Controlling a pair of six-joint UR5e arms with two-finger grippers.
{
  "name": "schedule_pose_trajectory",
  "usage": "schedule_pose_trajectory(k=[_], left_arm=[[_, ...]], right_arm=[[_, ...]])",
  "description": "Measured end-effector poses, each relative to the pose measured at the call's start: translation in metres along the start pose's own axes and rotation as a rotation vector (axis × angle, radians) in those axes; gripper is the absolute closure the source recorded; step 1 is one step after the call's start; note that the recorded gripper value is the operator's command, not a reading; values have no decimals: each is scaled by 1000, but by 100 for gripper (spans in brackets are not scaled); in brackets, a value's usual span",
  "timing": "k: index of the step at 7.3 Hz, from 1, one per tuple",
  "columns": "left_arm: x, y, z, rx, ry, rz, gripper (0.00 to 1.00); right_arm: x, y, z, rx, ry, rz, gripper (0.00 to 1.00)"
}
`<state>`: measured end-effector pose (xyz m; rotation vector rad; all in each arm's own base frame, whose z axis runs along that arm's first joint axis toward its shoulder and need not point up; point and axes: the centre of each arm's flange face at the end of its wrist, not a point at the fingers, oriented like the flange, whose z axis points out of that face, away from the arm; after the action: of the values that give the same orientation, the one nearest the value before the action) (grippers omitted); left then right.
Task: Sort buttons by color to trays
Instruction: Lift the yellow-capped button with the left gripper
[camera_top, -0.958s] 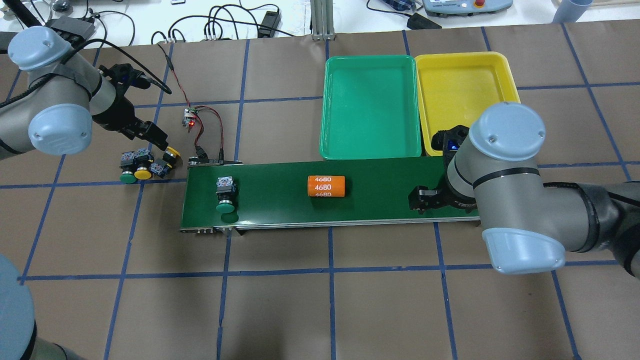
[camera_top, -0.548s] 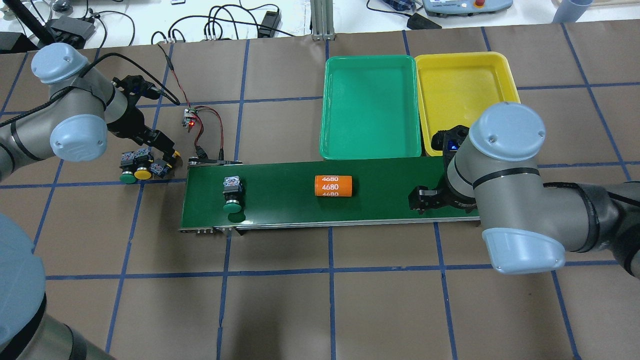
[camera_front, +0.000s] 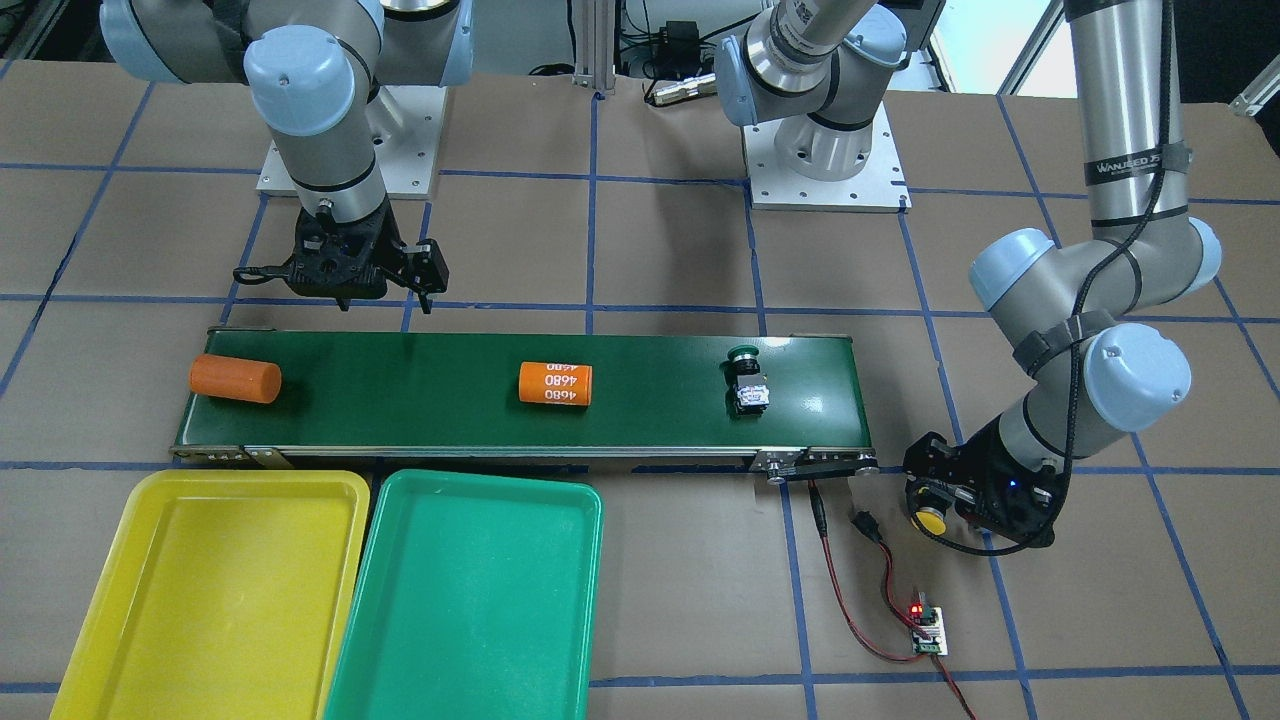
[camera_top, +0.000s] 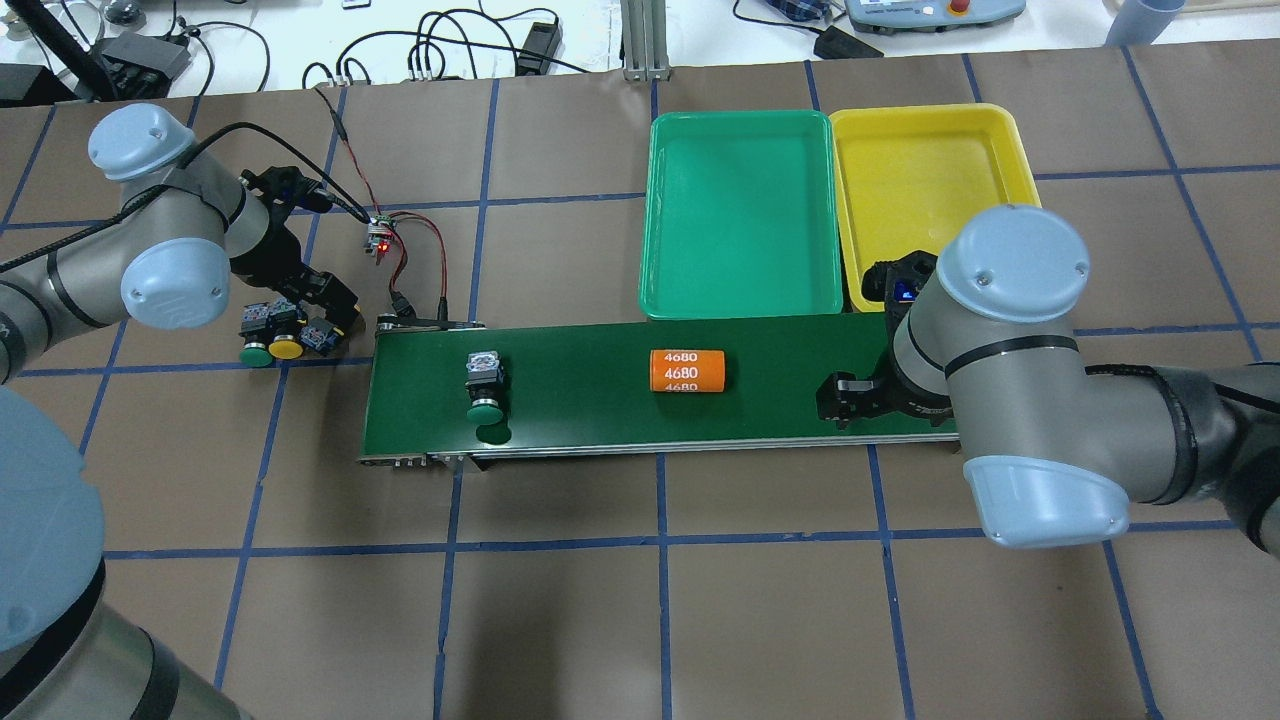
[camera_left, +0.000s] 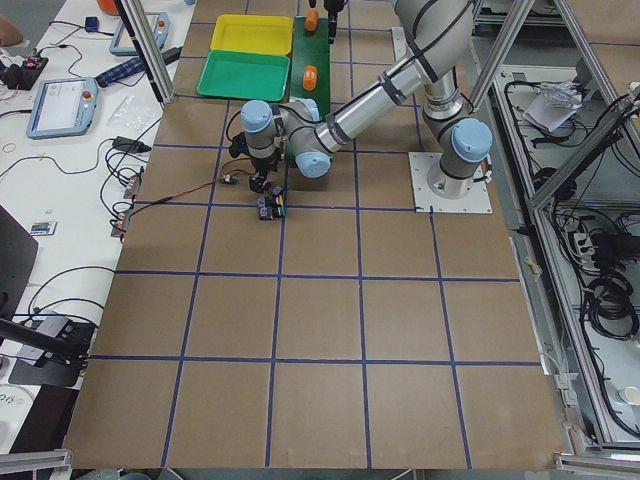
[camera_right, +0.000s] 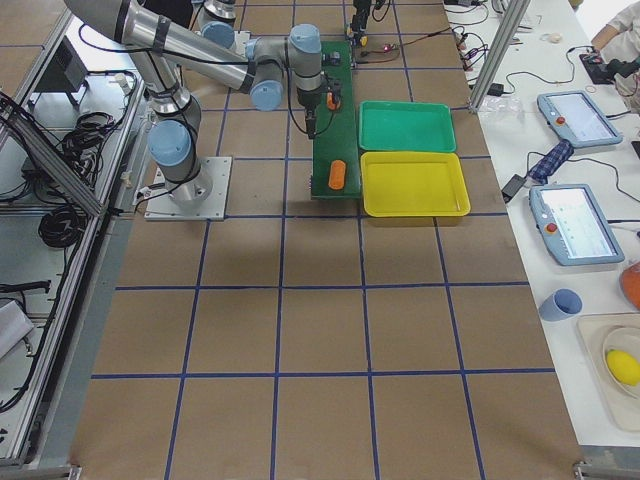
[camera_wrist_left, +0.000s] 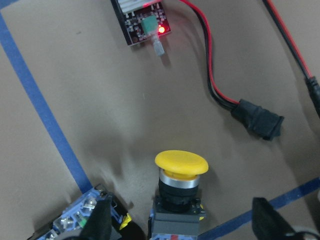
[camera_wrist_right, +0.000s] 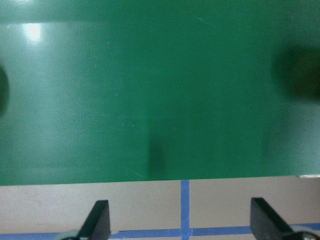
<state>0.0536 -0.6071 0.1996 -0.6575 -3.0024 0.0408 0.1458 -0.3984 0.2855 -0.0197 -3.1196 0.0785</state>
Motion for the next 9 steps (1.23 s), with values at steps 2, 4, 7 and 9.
schedule_pose_trajectory(k=[2,4,7,9], left_arm=[[-1,1,3,-5,3,-2,20],[-1,1,8,-12,11,-3,20],[-2,1,20,-25,24,-4,100],[-3,1,19,-24,22,-4,100]], right_arm=[[0,0,0,1,0,0,0],[0,0,0,2,0,0,0],[0,0,0,3,0,0,0],[0,0,0,3,0,0,0]])
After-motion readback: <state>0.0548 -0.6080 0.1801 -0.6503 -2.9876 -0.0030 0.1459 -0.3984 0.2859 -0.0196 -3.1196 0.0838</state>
